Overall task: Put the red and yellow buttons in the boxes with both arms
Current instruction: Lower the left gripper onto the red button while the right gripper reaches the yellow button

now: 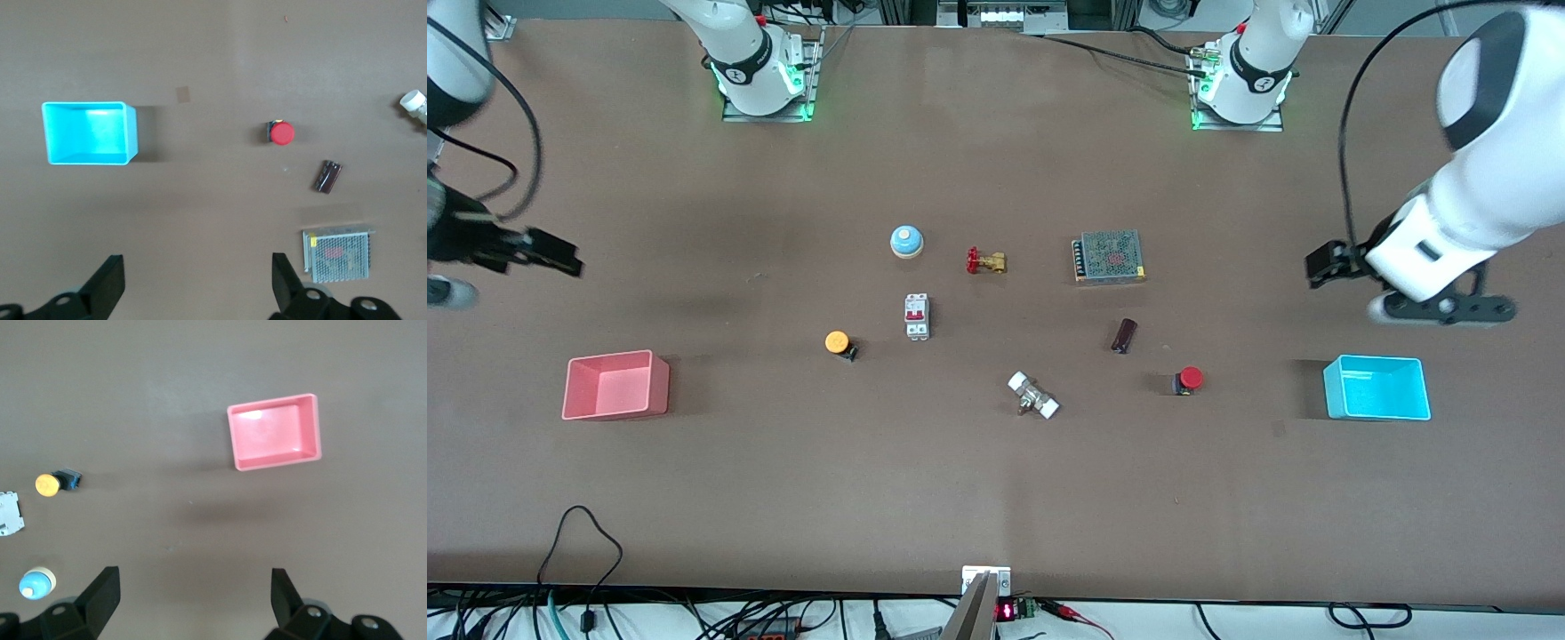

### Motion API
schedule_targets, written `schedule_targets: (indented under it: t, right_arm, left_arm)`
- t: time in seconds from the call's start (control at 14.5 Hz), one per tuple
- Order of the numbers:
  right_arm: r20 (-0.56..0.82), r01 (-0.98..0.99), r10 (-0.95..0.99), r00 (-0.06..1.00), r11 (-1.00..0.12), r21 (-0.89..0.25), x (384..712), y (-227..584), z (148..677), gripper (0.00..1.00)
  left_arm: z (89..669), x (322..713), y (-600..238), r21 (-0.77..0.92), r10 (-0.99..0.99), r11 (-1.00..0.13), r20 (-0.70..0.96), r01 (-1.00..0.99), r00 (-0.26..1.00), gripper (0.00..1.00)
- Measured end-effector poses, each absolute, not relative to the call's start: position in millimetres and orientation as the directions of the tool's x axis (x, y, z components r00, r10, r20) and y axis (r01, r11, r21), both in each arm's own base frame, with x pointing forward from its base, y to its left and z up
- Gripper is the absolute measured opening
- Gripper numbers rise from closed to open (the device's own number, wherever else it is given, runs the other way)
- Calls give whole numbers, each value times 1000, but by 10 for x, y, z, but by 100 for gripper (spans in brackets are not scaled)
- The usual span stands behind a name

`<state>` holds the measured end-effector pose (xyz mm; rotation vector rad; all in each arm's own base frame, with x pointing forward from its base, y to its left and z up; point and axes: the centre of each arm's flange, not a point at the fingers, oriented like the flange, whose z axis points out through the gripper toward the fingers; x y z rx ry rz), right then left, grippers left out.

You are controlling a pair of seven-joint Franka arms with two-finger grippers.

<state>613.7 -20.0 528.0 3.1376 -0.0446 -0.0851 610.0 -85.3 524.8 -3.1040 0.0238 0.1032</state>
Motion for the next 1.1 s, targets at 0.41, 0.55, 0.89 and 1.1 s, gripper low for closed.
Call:
schedule_targets:
  t: [0.41,0.55,0.89,1.1]
  right_arm:
    - [-87,-42,-40,995,-999,-22,6503,742,4310,100]
    - [-97,-52,-50,994,-999,-10,6531,1048,4068,100]
    - [-85,-147,-148,985,-989,17,6558,1655,3572,100]
    - [-58,-159,-160,985,-987,21,6531,2089,3267,100]
  left_arm:
    - [4706,6342,-1077,-32,26,-999,-62,24,998,98]
    - [4470,6403,-1291,-31,43,-999,-57,42,997,98]
    - [3869,6510,-1707,-29,84,-996,-56,83,995,98]
    - [3588,6592,-1733,-22,121,-993,-42,120,992,98]
